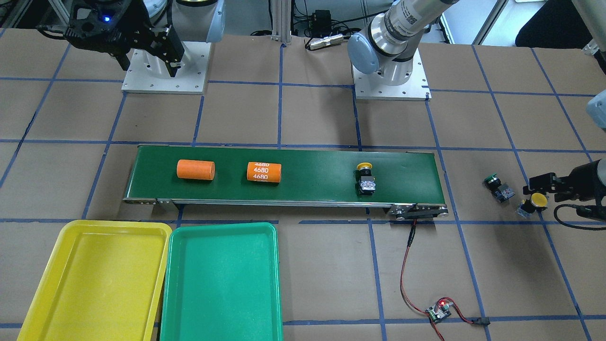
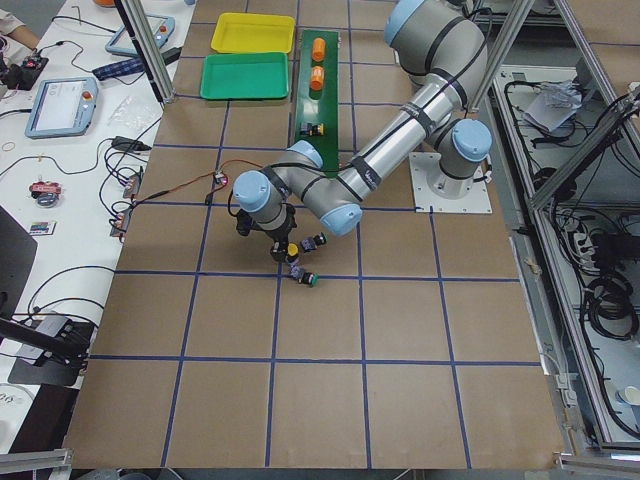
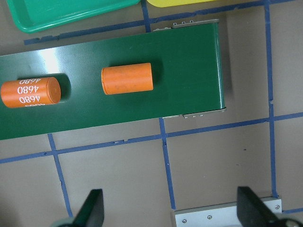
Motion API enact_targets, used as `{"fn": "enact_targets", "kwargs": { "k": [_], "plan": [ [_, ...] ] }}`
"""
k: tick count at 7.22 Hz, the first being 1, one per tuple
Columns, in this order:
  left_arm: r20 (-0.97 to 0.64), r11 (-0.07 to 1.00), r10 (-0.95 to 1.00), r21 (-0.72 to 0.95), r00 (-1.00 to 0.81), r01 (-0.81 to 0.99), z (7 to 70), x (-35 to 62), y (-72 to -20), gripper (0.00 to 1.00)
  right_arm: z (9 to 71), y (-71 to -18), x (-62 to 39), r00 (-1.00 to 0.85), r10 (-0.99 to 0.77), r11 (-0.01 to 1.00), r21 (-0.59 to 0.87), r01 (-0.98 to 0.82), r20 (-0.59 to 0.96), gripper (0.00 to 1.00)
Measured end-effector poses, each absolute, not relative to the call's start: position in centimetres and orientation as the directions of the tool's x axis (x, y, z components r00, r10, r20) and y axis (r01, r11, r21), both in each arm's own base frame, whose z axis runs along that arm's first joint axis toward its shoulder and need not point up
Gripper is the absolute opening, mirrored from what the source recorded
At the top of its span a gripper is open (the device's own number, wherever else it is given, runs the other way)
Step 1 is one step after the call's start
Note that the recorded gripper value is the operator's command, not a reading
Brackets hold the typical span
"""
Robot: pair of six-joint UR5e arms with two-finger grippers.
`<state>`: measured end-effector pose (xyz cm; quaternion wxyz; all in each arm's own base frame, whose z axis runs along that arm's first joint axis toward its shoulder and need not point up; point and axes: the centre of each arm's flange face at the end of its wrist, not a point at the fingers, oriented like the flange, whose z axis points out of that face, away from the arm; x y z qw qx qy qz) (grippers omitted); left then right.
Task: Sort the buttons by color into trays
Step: 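Grasp the second yellow-capped button with the left gripper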
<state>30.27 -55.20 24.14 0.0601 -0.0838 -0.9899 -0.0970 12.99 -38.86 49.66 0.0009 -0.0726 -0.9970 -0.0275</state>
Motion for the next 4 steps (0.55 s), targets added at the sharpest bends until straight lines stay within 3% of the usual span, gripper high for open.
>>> {"fn": "enact_targets", "kwargs": {
  "k": [1,2,3,4],
  "plan": [
    [0.108,0.97,0.166,0.16,-0.98,0.182,23.1,30.1,-54.8,0.82,49.6,-38.9,13.0,-0.989,0.145,0.988,0.056,0.145,0.006,1.0],
    [0.091,0.971,0.177,0.145,-0.98,0.188,22.1,29.6,-54.2,0.33,49.6,-38.8,13.0,-0.989,0.145,0.988,0.057,0.145,0.007,1.0],
    [0.083,0.972,0.181,0.139,-0.98,0.191,21.2,29.3,-53.8,0.04,49.5,-38.8,13.0,-0.989,0.145,0.988,0.057,0.145,0.008,1.0],
    [0.077,0.972,0.183,0.136,-0.98,0.192,20.8,29.1,-53.6,0.0,49.5,-38.8,13.0,-0.989,0.145,0.988,0.058,0.145,0.008,1.0]
  ]
}}
